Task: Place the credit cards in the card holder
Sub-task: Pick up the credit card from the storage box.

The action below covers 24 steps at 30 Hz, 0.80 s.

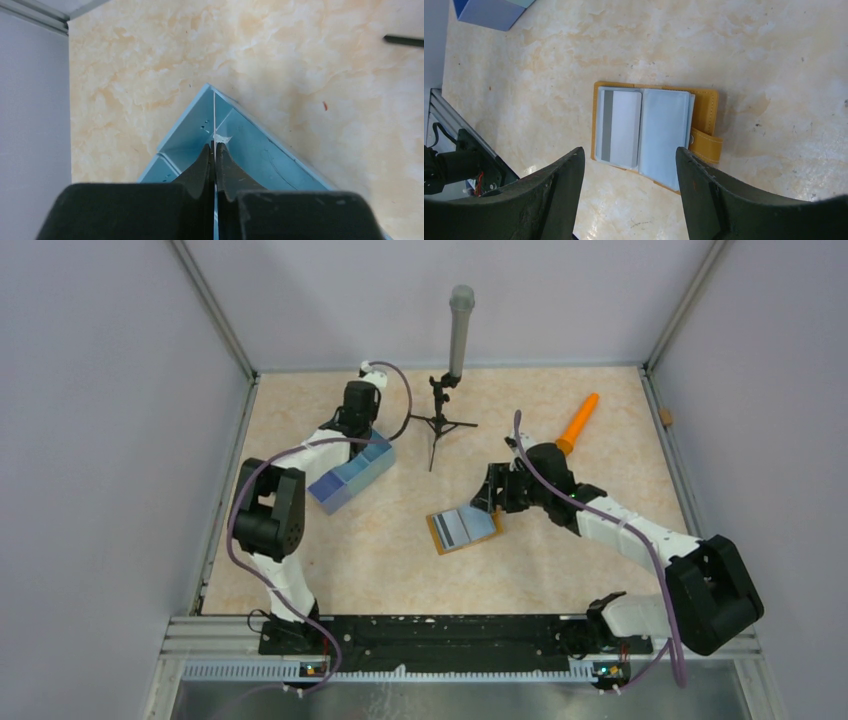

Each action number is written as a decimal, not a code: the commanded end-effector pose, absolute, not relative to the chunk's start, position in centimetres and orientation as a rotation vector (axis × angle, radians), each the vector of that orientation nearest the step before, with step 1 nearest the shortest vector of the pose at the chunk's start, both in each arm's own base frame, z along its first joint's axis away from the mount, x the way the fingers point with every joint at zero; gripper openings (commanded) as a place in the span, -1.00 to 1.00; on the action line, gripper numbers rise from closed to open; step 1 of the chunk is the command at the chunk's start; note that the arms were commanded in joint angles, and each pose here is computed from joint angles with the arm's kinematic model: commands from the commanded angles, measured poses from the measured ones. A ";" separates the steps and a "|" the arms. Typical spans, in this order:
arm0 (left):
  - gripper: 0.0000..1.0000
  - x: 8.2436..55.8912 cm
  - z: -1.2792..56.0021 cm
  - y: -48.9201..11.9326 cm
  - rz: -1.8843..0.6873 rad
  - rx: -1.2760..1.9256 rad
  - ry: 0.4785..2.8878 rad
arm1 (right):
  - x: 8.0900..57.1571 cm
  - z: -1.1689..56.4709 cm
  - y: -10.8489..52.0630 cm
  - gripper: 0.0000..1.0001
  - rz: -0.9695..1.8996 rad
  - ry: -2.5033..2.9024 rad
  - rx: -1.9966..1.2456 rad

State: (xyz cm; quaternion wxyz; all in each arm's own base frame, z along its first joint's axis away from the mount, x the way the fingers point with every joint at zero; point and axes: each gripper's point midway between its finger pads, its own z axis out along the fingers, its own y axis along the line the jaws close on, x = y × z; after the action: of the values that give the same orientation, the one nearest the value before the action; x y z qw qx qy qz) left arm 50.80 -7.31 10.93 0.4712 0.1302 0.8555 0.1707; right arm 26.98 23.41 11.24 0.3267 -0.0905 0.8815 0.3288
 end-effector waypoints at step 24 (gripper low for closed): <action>-1.00 24.3 26.5 -29.2 -1.417 0.610 1.876 | 22.0 22.3 25.0 0.50 1.372 1.863 -0.618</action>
State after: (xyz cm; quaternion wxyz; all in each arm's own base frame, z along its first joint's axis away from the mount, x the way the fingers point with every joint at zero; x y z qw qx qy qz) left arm 29.82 -25.26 24.72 0.4196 0.1955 0.7837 -0.4143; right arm 24.85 23.52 19.35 0.3750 -0.1753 0.7880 0.4557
